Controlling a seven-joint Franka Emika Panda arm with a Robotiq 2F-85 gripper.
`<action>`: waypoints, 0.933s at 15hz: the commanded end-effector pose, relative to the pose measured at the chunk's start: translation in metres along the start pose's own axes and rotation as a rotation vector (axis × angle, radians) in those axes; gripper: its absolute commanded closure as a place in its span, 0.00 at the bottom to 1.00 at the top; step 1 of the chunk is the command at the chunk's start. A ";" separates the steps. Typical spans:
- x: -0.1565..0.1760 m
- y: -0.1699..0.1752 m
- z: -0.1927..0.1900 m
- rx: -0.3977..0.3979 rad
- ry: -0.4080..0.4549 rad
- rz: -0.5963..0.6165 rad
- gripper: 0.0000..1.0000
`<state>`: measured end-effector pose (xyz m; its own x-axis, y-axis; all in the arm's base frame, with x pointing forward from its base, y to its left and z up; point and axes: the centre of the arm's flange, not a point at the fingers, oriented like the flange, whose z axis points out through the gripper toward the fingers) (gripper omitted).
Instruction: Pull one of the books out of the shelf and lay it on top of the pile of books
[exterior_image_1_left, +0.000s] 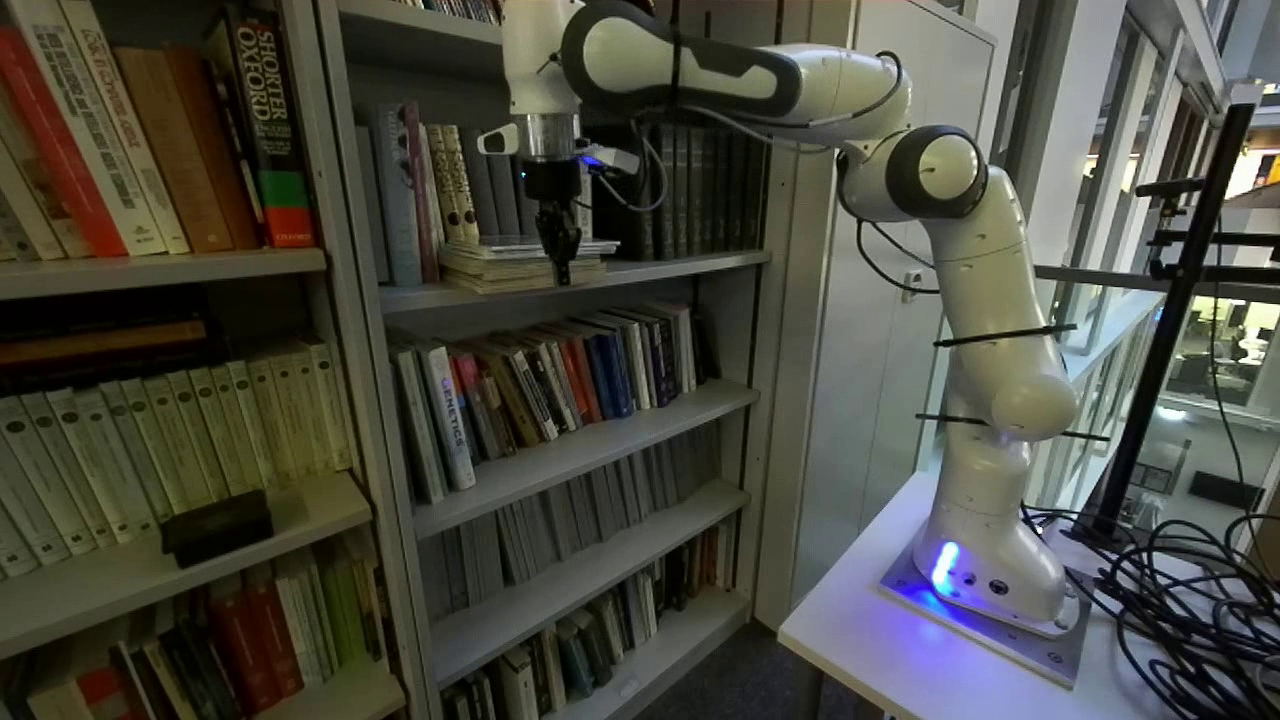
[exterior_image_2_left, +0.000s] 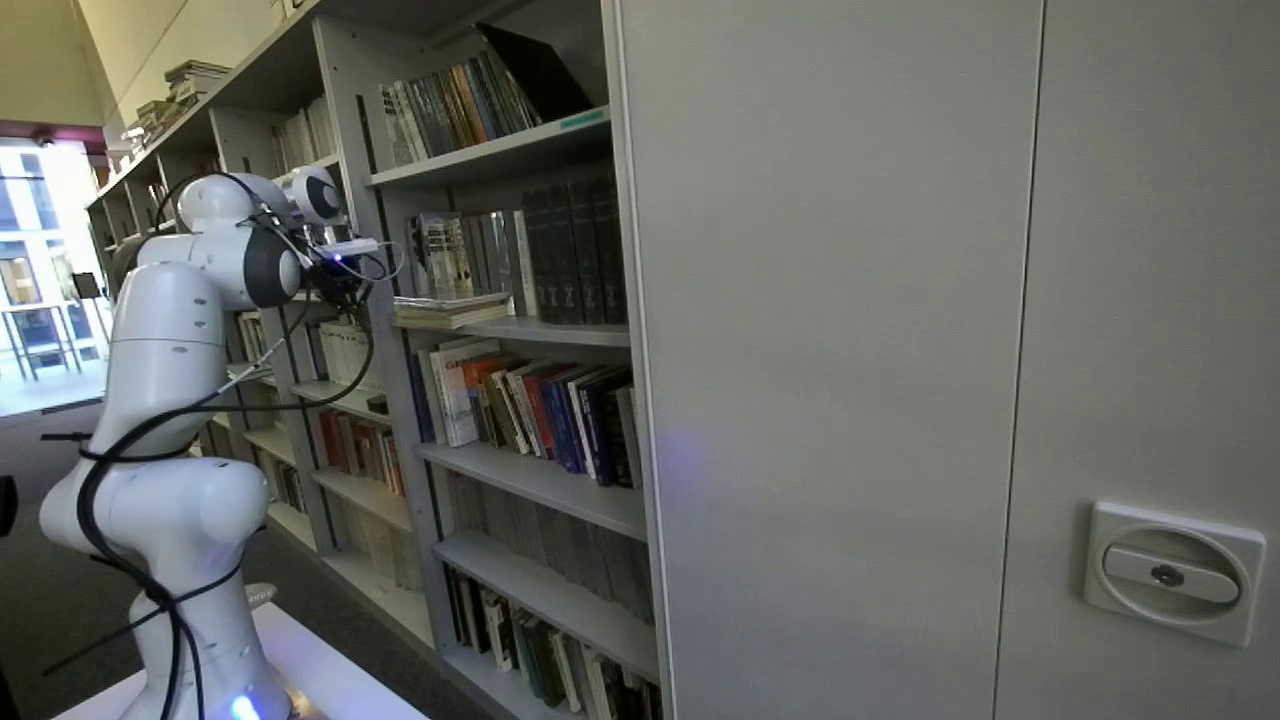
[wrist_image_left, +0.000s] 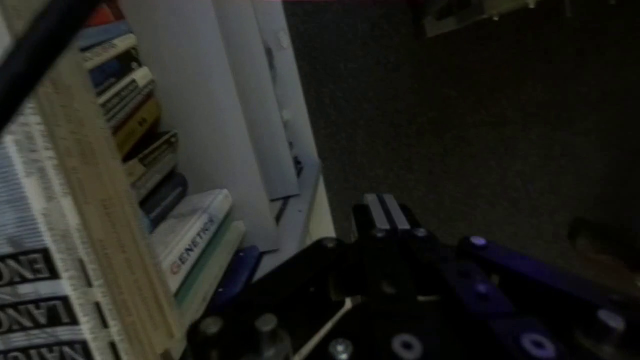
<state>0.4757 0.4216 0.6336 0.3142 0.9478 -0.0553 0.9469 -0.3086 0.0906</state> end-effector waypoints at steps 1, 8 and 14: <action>-0.026 -0.023 -0.020 0.199 0.039 0.050 1.00; -0.034 -0.021 -0.024 0.343 0.042 0.207 0.74; -0.031 -0.023 -0.020 0.351 0.036 0.205 0.74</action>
<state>0.4431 0.4006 0.6527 0.5017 0.8643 -0.0356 0.8331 -0.4938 -0.2493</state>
